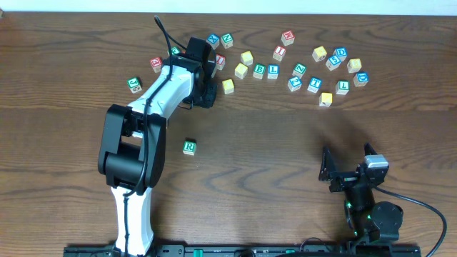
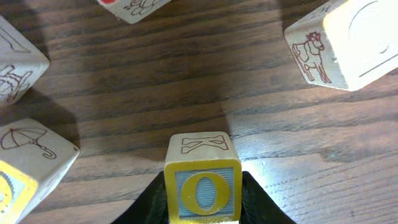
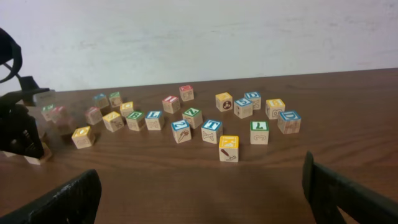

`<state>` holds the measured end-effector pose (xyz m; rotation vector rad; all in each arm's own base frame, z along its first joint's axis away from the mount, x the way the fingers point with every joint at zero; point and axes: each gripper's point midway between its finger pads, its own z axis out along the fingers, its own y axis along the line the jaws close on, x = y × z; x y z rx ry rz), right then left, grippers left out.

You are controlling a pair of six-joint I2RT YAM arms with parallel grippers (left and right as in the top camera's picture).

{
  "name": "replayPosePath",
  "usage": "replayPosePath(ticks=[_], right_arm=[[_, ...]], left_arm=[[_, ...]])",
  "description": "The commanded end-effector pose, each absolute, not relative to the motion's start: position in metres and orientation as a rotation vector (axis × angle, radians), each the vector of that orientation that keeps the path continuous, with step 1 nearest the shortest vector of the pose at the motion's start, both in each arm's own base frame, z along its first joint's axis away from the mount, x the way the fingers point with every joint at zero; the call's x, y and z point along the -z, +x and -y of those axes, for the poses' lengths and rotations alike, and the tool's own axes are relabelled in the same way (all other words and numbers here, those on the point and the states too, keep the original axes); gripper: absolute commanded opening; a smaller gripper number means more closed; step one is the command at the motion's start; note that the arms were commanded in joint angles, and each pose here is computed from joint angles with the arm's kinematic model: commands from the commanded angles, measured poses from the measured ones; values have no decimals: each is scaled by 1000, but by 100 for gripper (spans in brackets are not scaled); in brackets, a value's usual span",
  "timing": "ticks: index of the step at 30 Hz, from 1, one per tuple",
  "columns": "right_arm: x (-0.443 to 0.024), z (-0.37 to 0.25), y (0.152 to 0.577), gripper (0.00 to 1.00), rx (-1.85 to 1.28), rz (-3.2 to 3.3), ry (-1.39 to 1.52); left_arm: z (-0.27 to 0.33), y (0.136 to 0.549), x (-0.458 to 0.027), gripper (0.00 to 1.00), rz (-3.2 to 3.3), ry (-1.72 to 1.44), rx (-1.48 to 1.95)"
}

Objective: Spell out ROBOT
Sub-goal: 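Close the left gripper on the yellow O block, then lift the O block and carry it beside the green R block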

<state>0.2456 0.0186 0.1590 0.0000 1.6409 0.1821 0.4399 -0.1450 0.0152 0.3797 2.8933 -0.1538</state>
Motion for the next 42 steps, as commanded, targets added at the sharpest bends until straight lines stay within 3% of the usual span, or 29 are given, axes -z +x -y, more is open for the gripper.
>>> replayPosePath(ticks=[1, 20, 25, 31, 42], right_arm=[[-158, -18, 245, 99, -174, -1641, -8], [-158, -18, 245, 99, -175, -1641, -7], [-158, -18, 245, 99, -175, -1641, -7], [-158, -18, 245, 99, -175, -1641, -7], [-158, -18, 245, 99, -174, -1641, -8]], left_arm=[[147, 445, -14, 25, -2888, 384, 155], [149, 453, -29, 25, -2865, 394, 156], [149, 458, -48, 24, -2856, 412, 145], [151, 463, -77, 10, -2809, 406, 153], [149, 461, -161, 7, -2636, 388, 175]])
